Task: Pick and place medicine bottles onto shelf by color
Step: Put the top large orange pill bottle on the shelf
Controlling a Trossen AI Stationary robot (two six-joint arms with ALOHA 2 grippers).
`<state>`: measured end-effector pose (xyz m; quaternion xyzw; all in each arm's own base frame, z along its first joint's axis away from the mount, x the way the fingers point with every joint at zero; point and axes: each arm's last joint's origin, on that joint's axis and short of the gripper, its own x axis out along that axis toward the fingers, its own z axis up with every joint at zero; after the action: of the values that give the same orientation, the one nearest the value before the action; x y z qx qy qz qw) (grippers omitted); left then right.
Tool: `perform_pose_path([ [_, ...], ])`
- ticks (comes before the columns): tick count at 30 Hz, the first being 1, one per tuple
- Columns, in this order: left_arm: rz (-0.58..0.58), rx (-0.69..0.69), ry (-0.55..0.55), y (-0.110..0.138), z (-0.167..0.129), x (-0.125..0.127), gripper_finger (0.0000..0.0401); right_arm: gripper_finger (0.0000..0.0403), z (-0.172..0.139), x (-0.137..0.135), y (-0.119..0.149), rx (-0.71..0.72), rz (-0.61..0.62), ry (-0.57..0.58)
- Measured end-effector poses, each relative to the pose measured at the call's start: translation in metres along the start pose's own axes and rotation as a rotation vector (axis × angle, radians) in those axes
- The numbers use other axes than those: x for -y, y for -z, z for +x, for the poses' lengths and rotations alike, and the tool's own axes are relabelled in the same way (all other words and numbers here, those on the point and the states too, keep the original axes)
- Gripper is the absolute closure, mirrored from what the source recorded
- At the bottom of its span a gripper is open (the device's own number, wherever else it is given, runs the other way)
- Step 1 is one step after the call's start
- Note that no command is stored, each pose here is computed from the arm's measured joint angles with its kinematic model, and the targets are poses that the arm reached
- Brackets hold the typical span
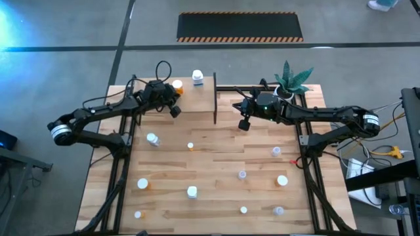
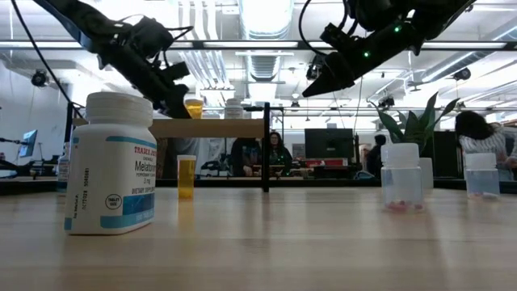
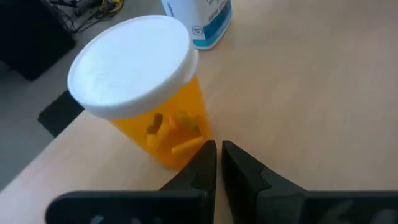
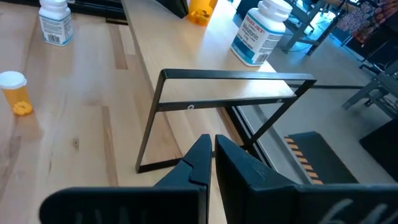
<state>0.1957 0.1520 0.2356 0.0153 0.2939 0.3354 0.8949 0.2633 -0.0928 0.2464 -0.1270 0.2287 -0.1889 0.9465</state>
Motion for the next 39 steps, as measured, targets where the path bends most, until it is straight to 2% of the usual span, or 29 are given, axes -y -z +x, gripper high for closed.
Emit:
perform_pose_path([
  [8, 0.001, 0.027, -0.043, -0.003, 0.009, -0.001, 0.0391, 0.0390, 0.000, 0.000, 0.000, -0.001, 0.000, -0.001],
  [17, 0.005, -0.047, -0.041, -0.016, -0.011, -0.006, 0.0391, 0.0390, 0.000, 0.001, 0.001, -0.005, 0.001, 0.003],
  [21, 0.005, -0.117, -0.098, -0.014, -0.013, -0.008, 0.0391, 0.0390, 0.000, 0.001, 0.001, -0.005, 0.001, 0.003],
  [33, -0.010, -0.071, -0.157, -0.021, 0.013, -0.008, 0.0391, 0.0390, 0.000, 0.001, 0.001, -0.005, 0.005, 0.004],
  [39, 0.014, -0.100, -0.190, -0.023, 0.022, -0.008, 0.0391, 0.0390, 0.000, 0.001, 0.001, -0.009, 0.009, 0.002],
])
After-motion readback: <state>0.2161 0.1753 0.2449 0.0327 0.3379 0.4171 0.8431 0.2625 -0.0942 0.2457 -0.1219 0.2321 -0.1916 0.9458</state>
